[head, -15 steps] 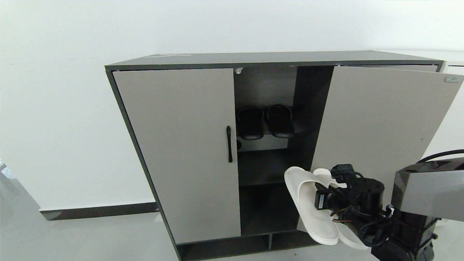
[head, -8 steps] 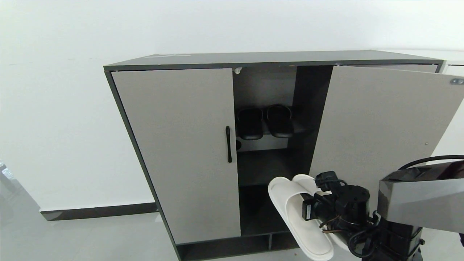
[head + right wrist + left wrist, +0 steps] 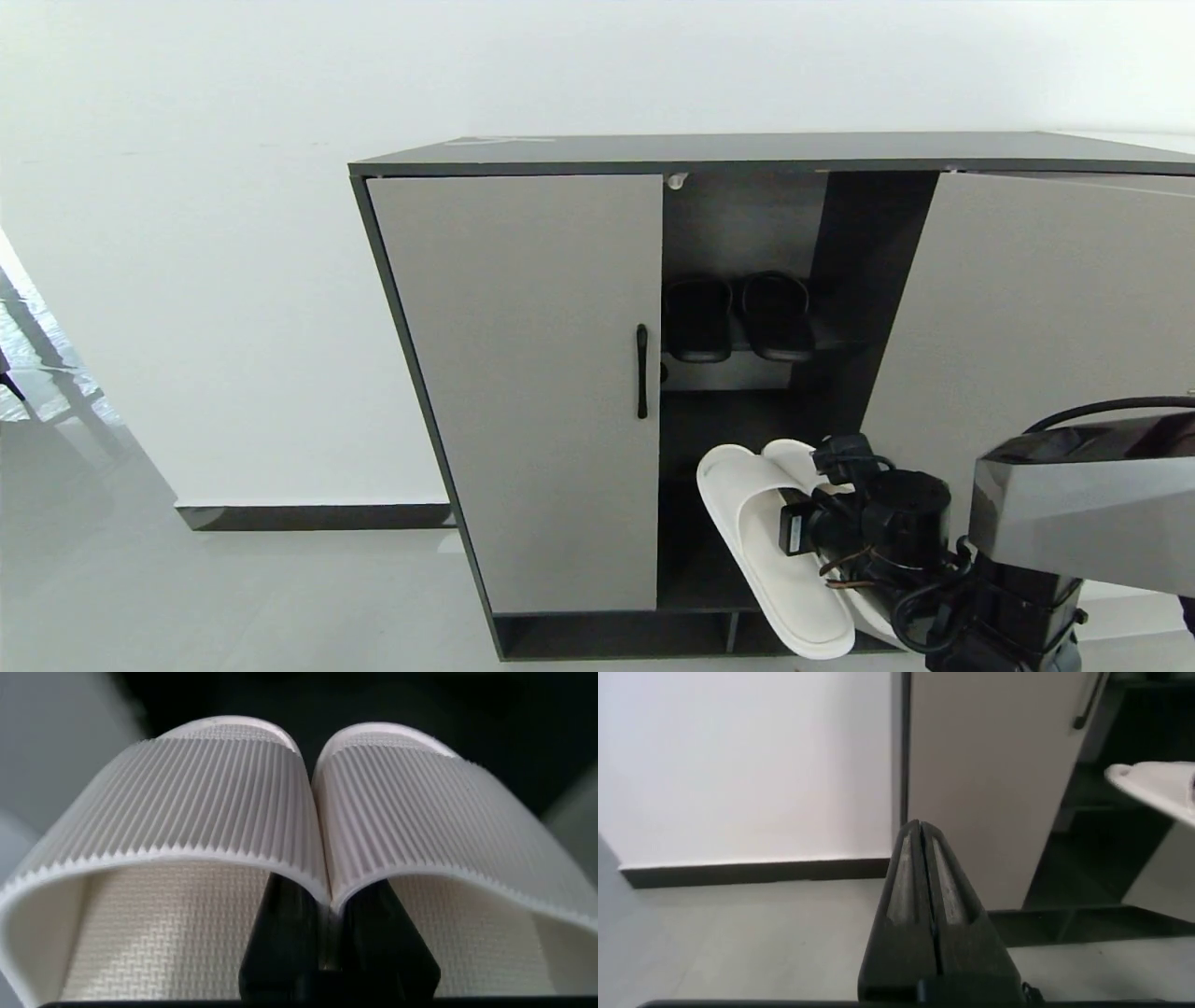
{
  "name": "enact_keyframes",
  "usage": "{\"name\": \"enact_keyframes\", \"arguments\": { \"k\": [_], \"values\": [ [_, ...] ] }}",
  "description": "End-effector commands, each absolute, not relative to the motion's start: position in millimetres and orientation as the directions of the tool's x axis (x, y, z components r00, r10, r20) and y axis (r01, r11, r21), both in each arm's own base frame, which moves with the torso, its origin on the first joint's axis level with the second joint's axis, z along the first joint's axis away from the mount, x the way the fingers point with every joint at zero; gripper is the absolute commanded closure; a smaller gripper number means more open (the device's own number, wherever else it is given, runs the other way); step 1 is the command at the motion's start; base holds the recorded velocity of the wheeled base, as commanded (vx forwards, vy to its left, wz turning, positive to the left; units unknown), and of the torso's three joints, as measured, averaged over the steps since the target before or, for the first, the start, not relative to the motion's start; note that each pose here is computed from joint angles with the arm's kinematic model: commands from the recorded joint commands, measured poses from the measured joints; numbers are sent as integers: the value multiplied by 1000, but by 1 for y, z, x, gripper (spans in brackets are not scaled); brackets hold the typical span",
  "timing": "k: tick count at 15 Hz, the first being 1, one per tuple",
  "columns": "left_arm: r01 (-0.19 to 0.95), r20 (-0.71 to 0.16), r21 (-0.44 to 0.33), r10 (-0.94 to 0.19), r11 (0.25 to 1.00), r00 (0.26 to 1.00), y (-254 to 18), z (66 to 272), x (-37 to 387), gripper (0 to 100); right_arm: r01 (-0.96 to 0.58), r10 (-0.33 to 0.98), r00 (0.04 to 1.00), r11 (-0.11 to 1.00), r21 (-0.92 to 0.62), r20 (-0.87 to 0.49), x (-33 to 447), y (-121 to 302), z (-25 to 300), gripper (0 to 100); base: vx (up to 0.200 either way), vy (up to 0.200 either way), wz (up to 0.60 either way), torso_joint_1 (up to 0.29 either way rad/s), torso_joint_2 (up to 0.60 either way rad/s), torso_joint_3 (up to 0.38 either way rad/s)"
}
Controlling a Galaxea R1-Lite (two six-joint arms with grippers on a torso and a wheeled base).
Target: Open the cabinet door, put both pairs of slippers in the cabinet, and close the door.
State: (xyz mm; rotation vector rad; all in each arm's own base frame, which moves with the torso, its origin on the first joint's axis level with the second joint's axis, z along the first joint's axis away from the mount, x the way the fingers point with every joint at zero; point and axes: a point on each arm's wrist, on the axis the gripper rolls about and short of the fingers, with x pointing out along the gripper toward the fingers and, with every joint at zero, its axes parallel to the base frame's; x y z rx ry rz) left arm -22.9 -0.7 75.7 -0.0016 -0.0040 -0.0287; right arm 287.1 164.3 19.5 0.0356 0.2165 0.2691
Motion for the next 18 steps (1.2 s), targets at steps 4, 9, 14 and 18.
{"name": "enact_keyframes", "arguments": {
  "k": [4, 9, 14, 18],
  "values": [
    [29, 3, 0, -29, 1000, 1000, -1, 76, -23, 100, -131, 131, 975, 991, 11, -180, 310, 159, 11, 100, 150, 0, 0, -1, 1, 2],
    [29, 3, -1, -29, 1000, 1000, -1, 76, -23, 100, -131, 133, 979, 991, 21, -156, 317, 163, 11, 100, 200, 0, 0, -1, 5, 6],
    [29, 3, 0, -29, 1000, 1000, -1, 76, -23, 100, -133, 134, 978, 991, 18, -157, 338, 175, -17, 100, 0, 0, 0, 0, 0, 0],
    [29, 3, 0, -29, 1000, 1000, -1, 76, -23, 100, -161, 162, 976, 987, 22, -146, 341, 188, -23, 100, 0, 0, 0, 1, -1, -24]
  ]
}}
